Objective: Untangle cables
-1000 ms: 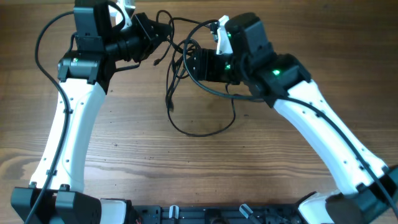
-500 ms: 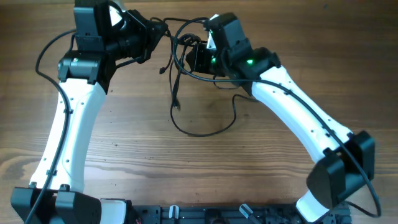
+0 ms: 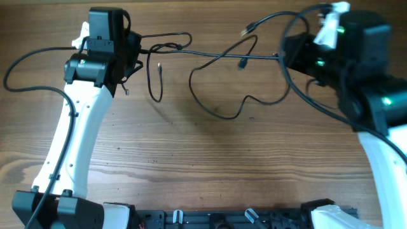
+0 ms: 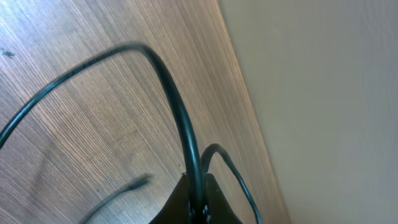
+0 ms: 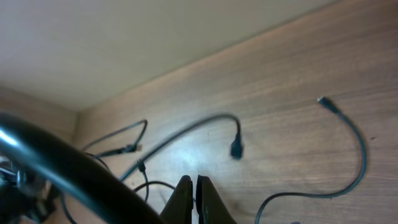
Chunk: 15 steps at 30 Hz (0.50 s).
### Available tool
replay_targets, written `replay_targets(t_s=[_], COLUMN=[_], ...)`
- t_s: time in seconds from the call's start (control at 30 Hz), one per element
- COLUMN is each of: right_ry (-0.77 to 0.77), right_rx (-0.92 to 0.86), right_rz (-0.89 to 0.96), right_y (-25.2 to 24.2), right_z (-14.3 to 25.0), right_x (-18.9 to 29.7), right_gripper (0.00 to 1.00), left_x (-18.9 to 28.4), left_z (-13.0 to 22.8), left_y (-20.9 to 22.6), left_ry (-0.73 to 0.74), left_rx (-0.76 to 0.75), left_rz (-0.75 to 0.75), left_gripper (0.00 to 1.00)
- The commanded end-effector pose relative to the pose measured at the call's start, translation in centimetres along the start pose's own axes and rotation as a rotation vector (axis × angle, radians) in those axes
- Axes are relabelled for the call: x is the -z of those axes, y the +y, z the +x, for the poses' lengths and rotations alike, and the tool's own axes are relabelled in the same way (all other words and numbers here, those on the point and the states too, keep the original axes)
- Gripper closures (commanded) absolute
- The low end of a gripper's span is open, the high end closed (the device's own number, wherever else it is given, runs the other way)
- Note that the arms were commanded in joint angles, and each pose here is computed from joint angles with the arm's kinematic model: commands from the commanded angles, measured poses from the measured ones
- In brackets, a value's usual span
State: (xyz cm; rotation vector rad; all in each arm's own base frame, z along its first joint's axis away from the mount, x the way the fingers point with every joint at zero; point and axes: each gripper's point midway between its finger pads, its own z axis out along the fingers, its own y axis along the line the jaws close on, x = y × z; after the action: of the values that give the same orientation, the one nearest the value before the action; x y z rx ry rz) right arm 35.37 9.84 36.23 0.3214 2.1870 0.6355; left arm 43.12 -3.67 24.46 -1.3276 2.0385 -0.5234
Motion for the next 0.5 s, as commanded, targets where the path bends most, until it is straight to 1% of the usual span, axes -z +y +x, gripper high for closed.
replay_targets(t_s=[0.0,0.1,0.13,0.2,0.27,0.3,0.33,0.43,0.47], right_ry=[-0.201,-0.15,-0.078,0.081,0.258,0.299,0.358,0.441,0.454], right_rx=[-0.02,-0.044,-0.054,-0.026,0.028,0.036,0.042,0.059,0.044], right_rz=[0.112,0.191,0.214,0.184,0.065,0.04,0.02,0.019,0.026], right_y=[-3.4,-5.9,-6.7,-6.7,-5.1,-4.7,-4.2,-4.4,-4.8], right_z=[-4.0,-3.2,-2.0,0.4,3.1,3.9,5.2,7.7,8.1], right_x=[5.4,5.0,3.6,0.3,-4.1,-5.5,-8.0,-13.8,-14.8], right_gripper=[0.96,0.96,0.96,0.96,0.96,0.96,0.96,0.96,0.94], left_x=[0.4,0.3,0.3,0.0,0.2,0.5,0.9,1.1,1.1], left_z=[-5.1,-5.0,-4.6,-2.4,1.0,2.4,3.8,4.7,4.7], left_y=[1.8,1.8,1.6,0.5,-0.9,-1.3,-1.3,0.4,0.6], left_ry=[-0.2,-0.191,-0.167,-0.042,0.128,0.19,0.263,0.324,0.331], left_rx=[-0.034,-0.149,-0.222,-0.411,-0.623,-0.69,-0.744,-0.742,-0.741], left_rz=[-0.082,-0.092,-0.087,-0.015,0.12,0.176,0.222,0.172,0.165], left_gripper=[0.96,0.96,0.96,0.96,0.96,0.96,0.96,0.96,0.96])
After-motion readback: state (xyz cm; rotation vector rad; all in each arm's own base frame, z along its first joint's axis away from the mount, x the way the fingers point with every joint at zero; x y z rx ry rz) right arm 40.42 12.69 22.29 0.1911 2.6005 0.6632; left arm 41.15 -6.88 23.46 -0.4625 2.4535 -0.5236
